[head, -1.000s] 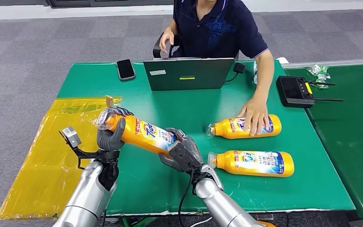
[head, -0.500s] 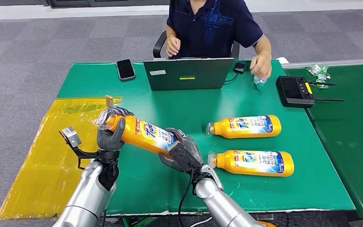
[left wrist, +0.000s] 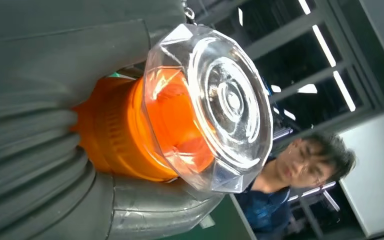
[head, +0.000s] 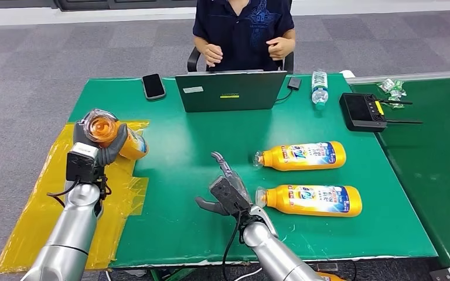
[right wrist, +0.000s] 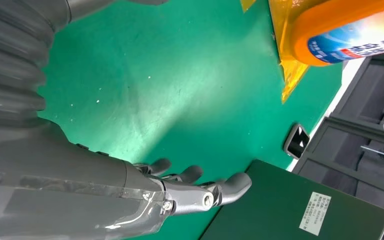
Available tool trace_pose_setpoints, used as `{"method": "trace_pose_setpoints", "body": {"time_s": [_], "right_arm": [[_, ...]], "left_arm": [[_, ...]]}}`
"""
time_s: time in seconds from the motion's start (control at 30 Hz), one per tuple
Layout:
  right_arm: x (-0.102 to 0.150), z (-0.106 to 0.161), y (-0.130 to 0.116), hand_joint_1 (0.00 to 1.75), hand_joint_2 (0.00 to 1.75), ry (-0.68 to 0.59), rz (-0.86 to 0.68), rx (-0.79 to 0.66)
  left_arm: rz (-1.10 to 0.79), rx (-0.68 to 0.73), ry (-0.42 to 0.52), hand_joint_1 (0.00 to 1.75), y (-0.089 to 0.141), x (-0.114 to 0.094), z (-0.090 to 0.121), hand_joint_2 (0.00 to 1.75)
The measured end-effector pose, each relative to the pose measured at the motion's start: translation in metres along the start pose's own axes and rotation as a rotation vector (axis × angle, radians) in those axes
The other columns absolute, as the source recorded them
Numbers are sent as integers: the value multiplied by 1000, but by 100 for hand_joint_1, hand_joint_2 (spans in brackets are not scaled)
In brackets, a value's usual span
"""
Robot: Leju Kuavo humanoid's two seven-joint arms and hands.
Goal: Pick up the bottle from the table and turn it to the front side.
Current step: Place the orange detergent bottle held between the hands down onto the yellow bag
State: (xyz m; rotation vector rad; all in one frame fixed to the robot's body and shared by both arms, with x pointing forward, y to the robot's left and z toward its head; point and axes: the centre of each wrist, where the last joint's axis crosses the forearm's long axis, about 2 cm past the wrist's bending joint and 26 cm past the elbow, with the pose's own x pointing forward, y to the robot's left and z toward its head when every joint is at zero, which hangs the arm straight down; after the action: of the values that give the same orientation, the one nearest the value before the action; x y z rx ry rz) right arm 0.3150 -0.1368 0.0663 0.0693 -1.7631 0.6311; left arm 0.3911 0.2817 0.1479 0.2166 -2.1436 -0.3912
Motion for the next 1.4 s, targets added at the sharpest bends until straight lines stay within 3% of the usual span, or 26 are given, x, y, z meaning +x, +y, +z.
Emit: {"method": "trace_pose_setpoints", "body": {"time_s": [1.4], "right_arm": [[0,0,0,0,175,0,0,0]], "left_arm": [[-13,2,-16,175,6,2,-2,175]]}}
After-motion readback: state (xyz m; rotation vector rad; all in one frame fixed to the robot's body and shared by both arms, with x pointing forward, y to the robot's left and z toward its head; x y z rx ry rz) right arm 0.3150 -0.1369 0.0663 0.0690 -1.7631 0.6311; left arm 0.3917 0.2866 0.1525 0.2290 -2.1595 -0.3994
